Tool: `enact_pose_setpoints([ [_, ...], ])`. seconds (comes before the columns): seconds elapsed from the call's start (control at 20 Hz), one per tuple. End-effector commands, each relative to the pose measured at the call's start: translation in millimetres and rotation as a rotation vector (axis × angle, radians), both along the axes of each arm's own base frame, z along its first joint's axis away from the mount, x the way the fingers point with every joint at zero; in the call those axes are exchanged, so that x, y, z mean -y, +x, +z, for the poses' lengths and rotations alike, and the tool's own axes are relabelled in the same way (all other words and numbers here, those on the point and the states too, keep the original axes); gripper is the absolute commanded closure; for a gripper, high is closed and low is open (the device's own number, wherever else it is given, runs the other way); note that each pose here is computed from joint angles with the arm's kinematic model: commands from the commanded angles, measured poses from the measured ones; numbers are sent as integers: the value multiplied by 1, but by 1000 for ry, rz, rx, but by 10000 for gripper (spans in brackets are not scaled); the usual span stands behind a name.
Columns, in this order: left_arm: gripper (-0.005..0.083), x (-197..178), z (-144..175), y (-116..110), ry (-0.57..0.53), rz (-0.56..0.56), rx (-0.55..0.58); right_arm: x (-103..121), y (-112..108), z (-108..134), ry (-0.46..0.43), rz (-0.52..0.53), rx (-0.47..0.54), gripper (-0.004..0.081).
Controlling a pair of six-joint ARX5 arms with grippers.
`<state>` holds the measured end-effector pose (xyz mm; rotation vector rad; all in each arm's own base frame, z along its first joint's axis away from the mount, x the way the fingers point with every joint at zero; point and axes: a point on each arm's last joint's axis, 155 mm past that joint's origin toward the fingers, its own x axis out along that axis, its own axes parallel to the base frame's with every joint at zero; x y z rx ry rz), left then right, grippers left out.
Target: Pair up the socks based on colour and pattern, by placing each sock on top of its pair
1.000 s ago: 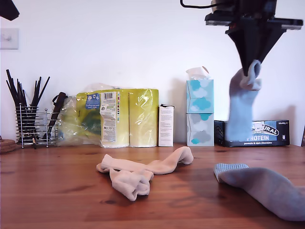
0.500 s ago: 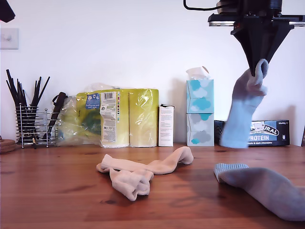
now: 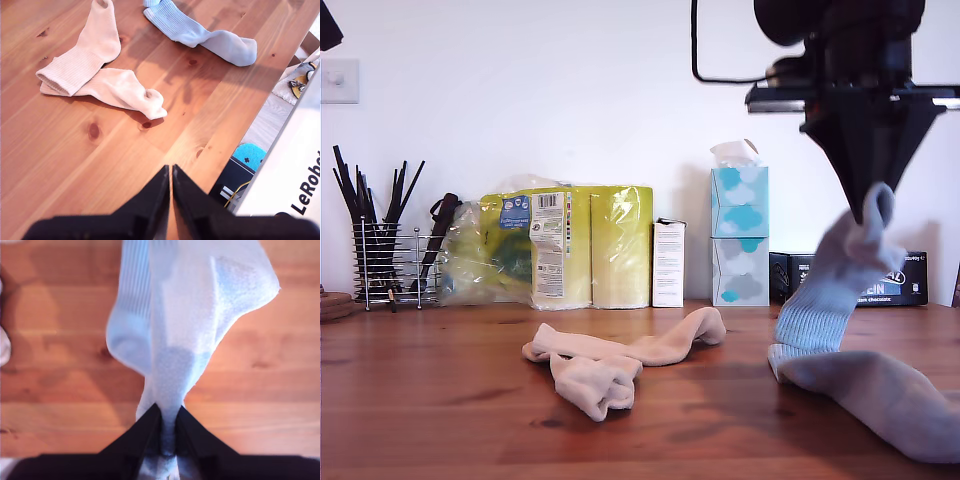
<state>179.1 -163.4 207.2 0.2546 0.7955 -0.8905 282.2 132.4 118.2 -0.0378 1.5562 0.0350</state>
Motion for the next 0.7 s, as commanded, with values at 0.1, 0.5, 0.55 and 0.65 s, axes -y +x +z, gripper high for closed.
enact_pose_setpoints([
  [0.1, 793, 0, -6, -1, 9, -9, -8, -16, -29, -16, -6, 41, -96, 783],
  [0.5, 793, 0, -6, -1, 9, -9, -9, -16, -72, -49, -60, 50, -218, 783],
  [0.55, 793, 0, -6, -1, 9, -9, -9, -14, -75, -54, -65, 47, -225, 782],
  [0.65, 793, 0, -6, -1, 9, -9, -9, -14, -77, -59, -61, 47, -229, 780],
])
